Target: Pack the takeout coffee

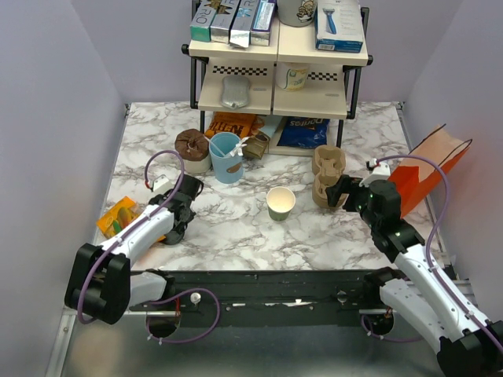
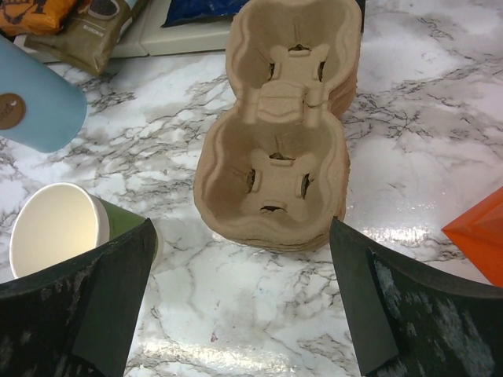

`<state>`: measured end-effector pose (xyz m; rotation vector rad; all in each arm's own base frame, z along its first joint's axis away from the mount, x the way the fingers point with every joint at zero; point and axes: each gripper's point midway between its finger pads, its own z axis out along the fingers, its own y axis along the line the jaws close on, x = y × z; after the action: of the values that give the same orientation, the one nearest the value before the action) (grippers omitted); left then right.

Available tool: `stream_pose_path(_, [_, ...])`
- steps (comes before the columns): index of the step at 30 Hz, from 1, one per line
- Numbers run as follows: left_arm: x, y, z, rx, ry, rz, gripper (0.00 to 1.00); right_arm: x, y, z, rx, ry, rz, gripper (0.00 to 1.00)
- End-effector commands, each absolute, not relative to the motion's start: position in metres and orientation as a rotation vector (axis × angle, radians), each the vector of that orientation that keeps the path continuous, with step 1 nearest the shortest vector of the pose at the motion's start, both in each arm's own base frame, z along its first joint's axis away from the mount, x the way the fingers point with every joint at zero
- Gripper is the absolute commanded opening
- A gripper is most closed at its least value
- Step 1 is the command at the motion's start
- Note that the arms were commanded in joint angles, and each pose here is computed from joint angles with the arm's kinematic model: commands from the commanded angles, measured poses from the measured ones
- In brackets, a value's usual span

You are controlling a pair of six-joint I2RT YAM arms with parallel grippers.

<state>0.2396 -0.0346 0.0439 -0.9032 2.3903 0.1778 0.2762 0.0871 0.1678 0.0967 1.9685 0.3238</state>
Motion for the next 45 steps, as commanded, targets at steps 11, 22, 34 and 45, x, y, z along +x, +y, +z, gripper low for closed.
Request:
stream_pose_path(11, [0.240, -0.029, 0.045, -0.907, 2.375, 0.206, 0.00, 0.278, 0.086, 0.172, 0.089, 1.966, 0.305, 1.00])
stream_pose_path(22, [0.248, -0.093, 0.069, -0.704, 2.406, -0.320, 0.00, 0.262, 0.137, 0.197, -0.203, 1.907, 0.564, 0.99])
stream_pose_path(34, [0.231, -0.128, 0.077, -0.627, 2.435, -0.611, 0.00, 0.217, 0.300, 0.243, -0.552, 1.840, 1.020, 0.97])
stream_pose_path(45, [0.223, -0.135, 0.079, -0.688, 2.386, -0.729, 0.00, 0.202, 0.395, 0.196, -0.506, 2.088, 1.023, 0.96])
